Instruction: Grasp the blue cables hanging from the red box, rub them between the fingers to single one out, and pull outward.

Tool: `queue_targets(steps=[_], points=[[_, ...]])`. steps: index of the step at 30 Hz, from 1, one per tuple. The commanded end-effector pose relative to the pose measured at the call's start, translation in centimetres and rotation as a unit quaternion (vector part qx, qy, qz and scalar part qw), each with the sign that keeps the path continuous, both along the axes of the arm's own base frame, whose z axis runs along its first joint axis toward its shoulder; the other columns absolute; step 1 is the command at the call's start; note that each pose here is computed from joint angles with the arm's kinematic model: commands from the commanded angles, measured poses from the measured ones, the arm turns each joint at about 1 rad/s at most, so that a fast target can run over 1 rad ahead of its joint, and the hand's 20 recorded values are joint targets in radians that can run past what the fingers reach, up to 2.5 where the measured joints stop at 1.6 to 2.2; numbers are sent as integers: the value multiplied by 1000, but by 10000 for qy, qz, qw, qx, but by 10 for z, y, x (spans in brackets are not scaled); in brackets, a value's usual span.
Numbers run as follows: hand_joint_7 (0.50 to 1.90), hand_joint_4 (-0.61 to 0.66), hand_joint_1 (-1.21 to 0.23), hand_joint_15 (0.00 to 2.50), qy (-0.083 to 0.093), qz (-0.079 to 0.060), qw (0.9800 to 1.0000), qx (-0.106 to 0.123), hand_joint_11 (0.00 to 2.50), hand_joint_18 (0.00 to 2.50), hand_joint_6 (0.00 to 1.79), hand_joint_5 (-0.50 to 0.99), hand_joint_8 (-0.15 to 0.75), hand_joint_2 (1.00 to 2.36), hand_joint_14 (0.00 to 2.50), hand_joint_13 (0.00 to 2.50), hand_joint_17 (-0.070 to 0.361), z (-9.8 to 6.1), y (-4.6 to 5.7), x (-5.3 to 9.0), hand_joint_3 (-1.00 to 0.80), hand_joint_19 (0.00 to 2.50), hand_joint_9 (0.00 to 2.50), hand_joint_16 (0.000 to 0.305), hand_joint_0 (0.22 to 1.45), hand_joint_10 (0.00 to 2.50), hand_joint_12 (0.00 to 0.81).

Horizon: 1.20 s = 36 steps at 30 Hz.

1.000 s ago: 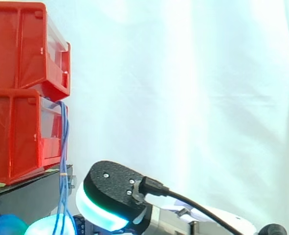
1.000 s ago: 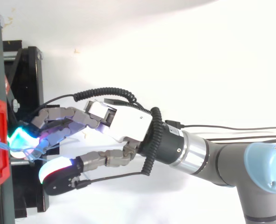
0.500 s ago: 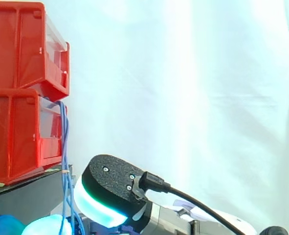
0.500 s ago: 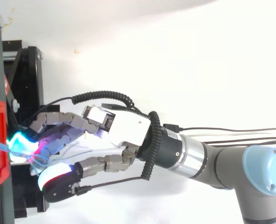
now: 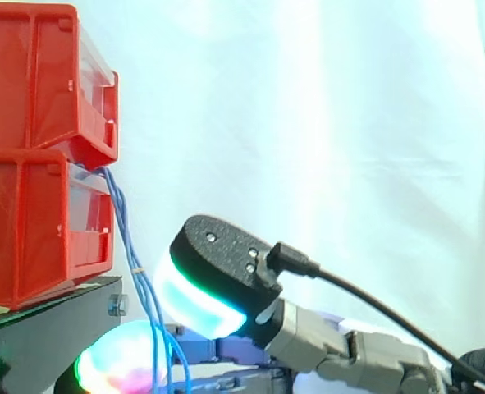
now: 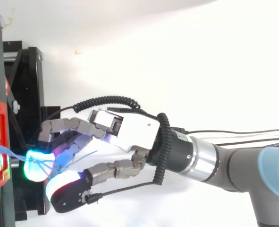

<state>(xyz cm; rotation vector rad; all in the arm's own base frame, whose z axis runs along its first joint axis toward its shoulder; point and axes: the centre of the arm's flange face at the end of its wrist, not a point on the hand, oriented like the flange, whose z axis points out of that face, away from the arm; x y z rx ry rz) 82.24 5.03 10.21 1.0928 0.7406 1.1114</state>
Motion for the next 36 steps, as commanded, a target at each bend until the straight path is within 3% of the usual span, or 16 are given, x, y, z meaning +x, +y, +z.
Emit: queue_targets(steps=[1, 23, 26, 31, 33, 36], points=[[1263, 203, -632, 568, 17, -6, 10000, -27, 675, 634, 518, -81, 239, 1008, 22, 923, 86, 14, -3, -9, -404, 469, 1116, 38, 607, 19, 318], [1171, 207, -665, 641, -70, -113, 9997, -192, 706, 677, 601, -82, 236, 1007, 24, 976, 88, 54, -3, -9, -424, 502, 1131, 39, 614, 22, 321], [1160, 206, -665, 642, -25, -142, 9997, -221, 710, 679, 611, -77, 235, 1007, 26, 974, 87, 56, -6, -8, -426, 511, 1135, 39, 613, 22, 319], [1166, 188, -662, 631, 277, -161, 9990, -323, 711, 690, 649, -81, 238, 1007, 25, 980, 87, 62, -9, -4, -410, 517, 1139, 39, 611, 22, 324], [1057, 159, -652, 645, 330, -148, 9988, -330, 728, 694, 747, -104, 243, 1011, 26, 979, 88, 61, -9, -5, -361, 526, 1129, 39, 605, 21, 326], [1050, 149, -660, 644, 363, -107, 9990, -235, 759, 708, 820, -130, 253, 1013, 24, 972, 90, 60, -9, -5, -317, 535, 1106, 40, 599, 22, 330]])
